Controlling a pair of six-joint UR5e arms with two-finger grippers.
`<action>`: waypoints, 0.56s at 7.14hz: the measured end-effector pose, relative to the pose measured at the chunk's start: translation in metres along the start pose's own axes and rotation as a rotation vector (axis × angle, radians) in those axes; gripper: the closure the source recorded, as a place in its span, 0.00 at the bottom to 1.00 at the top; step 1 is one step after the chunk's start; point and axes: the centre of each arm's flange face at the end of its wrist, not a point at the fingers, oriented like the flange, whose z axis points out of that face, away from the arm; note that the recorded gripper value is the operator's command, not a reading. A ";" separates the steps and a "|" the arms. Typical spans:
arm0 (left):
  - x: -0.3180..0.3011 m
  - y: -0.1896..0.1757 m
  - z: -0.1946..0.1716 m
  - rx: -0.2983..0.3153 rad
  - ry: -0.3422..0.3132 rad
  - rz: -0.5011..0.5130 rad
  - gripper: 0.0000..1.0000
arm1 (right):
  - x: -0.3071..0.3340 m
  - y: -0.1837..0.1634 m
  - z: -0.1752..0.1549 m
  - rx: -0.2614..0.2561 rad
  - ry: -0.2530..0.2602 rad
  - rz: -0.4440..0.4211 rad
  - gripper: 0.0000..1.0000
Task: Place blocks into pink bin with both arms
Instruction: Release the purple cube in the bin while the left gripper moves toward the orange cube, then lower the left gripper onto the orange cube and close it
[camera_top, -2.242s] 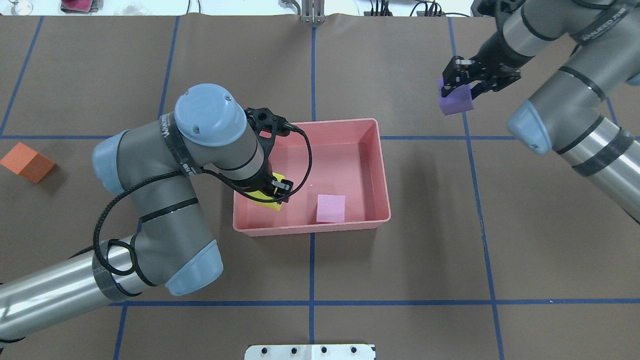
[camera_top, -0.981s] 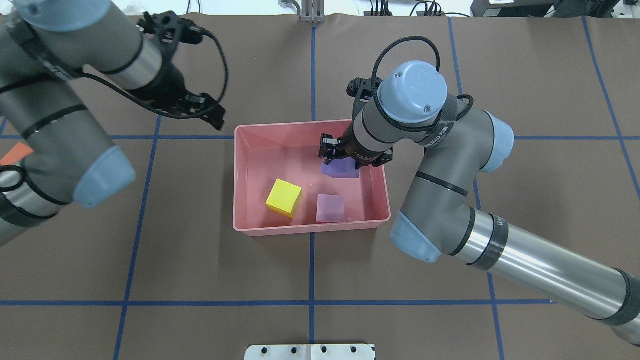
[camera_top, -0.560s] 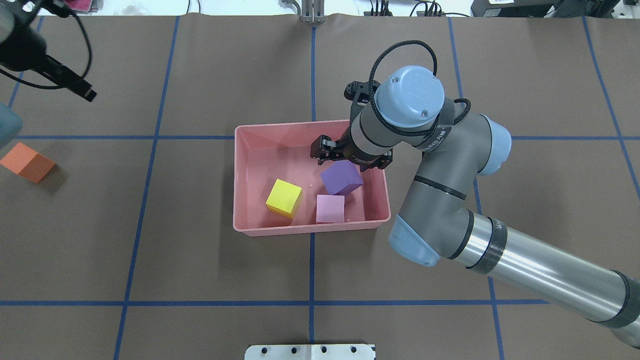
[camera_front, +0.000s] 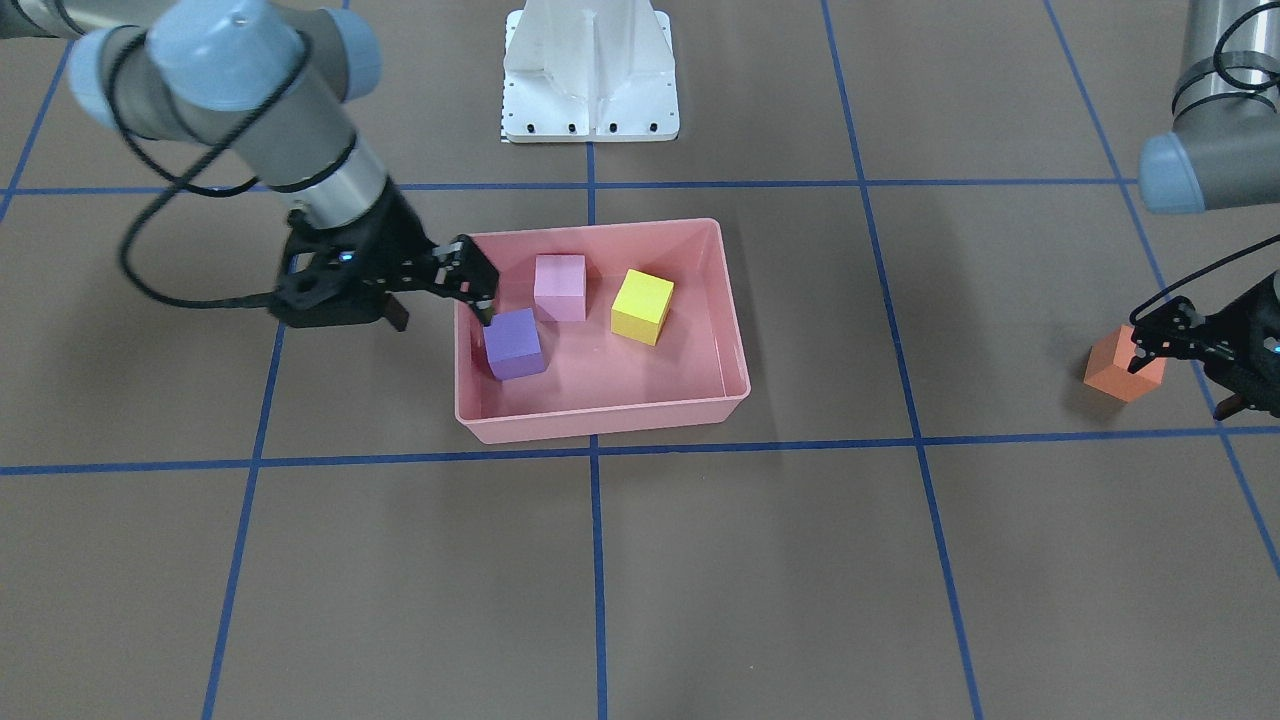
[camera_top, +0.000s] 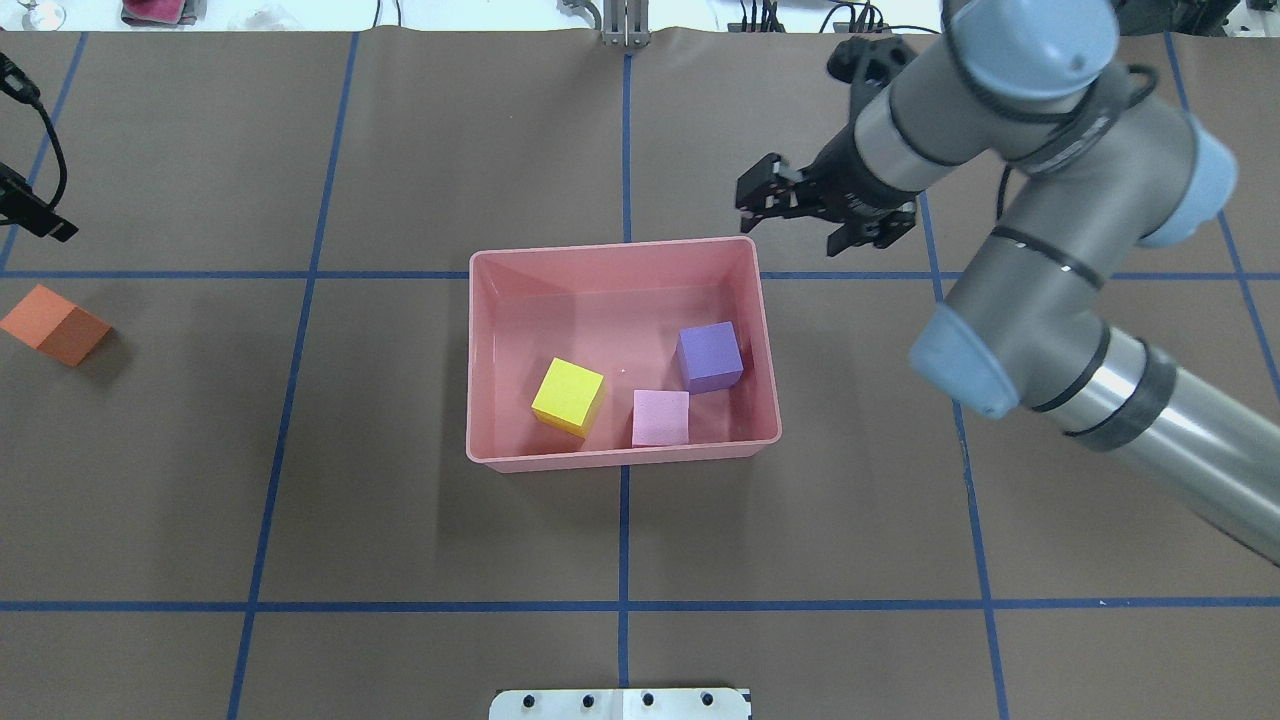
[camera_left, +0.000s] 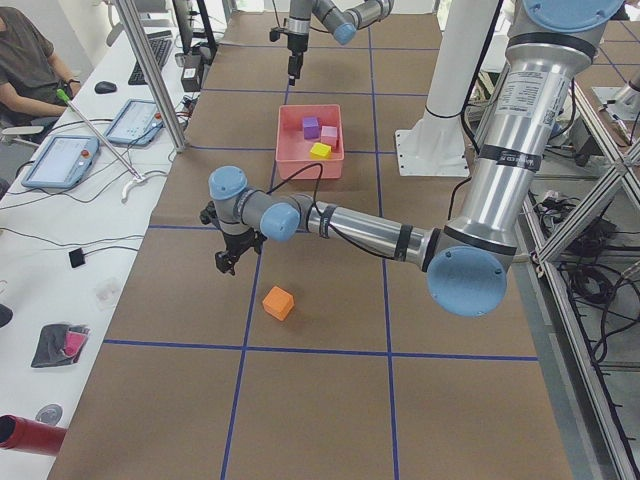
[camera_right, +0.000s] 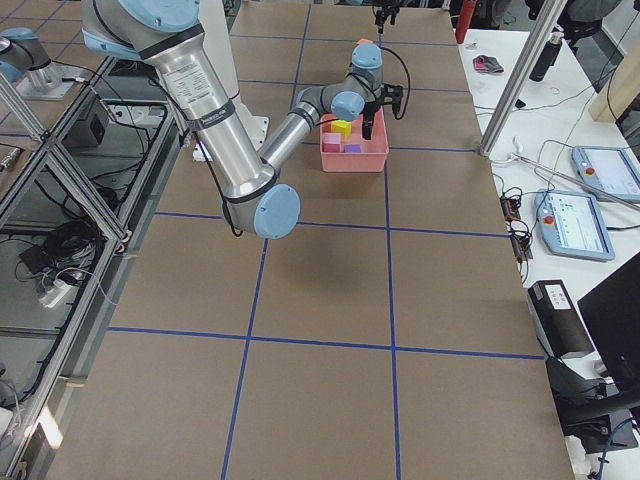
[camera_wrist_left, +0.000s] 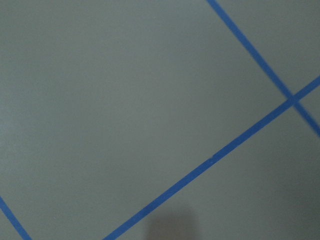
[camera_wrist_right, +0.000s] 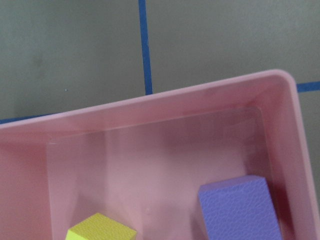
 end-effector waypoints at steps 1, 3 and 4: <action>-0.012 0.033 0.022 0.010 0.000 0.033 0.01 | 0.050 -0.022 -0.020 -0.012 0.012 -0.030 0.01; -0.020 0.061 0.042 0.003 0.009 -0.039 0.01 | 0.107 -0.033 -0.027 -0.030 0.042 -0.078 0.01; -0.019 0.066 0.046 0.000 0.025 -0.113 0.01 | 0.117 -0.032 -0.027 -0.032 0.051 -0.082 0.01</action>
